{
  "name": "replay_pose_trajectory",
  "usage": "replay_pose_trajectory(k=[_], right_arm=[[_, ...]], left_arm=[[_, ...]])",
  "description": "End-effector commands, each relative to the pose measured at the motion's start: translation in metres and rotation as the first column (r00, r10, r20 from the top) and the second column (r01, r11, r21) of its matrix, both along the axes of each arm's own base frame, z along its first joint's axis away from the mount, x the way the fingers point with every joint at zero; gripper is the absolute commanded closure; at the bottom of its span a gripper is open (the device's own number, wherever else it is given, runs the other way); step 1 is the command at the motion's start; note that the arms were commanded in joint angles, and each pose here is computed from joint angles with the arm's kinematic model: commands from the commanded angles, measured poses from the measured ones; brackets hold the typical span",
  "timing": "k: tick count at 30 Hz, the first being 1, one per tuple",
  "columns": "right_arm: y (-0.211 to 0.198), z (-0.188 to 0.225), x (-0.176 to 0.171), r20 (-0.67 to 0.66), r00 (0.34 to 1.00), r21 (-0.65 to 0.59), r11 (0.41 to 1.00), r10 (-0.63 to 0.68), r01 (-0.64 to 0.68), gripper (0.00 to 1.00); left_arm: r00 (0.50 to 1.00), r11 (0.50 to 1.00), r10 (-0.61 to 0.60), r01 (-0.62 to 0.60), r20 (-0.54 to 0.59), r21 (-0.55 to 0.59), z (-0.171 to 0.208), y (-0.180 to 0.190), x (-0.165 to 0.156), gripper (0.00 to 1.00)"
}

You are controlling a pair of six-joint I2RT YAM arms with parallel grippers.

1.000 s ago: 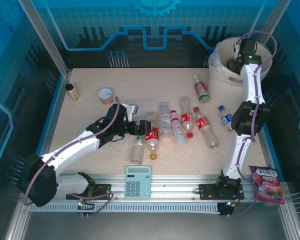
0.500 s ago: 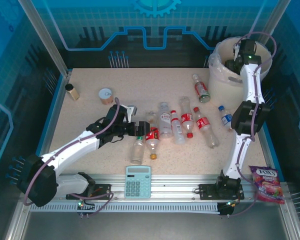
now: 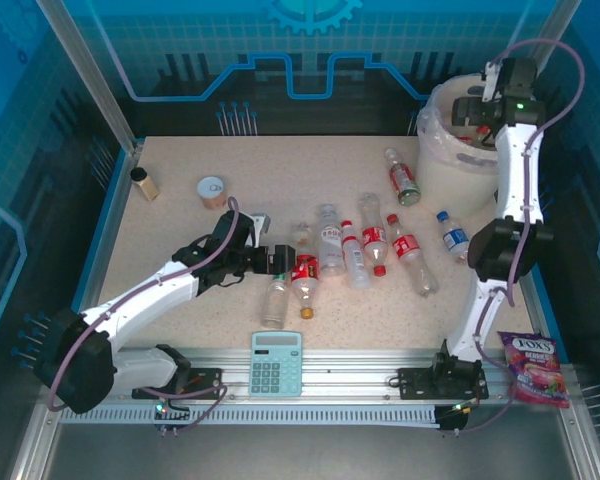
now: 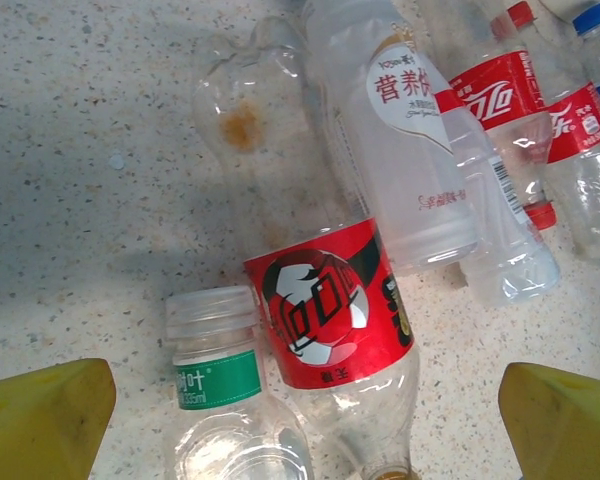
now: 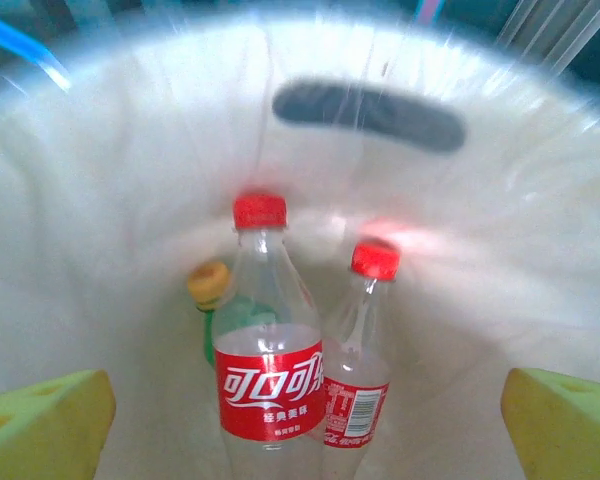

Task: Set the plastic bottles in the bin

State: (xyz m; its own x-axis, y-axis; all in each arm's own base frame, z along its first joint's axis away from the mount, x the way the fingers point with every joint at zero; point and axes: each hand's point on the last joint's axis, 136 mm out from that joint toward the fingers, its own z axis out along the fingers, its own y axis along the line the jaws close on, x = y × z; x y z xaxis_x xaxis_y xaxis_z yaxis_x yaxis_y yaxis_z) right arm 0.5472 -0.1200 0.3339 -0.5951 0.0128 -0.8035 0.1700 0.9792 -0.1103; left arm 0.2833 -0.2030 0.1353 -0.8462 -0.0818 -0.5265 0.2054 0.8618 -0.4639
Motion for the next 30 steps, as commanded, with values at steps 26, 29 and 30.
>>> replay_pose_trajectory(k=[26, 29, 30], right_arm=[[0.144, 0.077, -0.144, 0.195, 0.958, 0.170, 0.954, 0.211, -0.245, 0.00], [0.146, 0.076, -0.151, 0.196, 0.956, 0.179, 0.951, 0.218, -0.254, 0.00], [0.147, 0.075, -0.153, 0.194, 0.956, 0.183, 0.949, 0.221, -0.256, 0.00]], left_arm=[[0.934, 0.910, 0.084, 0.069, -0.347, 0.408, -0.034, 0.016, -0.092, 0.01], [0.936, 0.892, 0.120, 0.045, -0.331, 0.450, -0.040, 0.019, -0.087, 0.01], [0.935, 0.889, 0.123, 0.045, -0.333, 0.455, -0.043, 0.018, -0.085, 0.01]])
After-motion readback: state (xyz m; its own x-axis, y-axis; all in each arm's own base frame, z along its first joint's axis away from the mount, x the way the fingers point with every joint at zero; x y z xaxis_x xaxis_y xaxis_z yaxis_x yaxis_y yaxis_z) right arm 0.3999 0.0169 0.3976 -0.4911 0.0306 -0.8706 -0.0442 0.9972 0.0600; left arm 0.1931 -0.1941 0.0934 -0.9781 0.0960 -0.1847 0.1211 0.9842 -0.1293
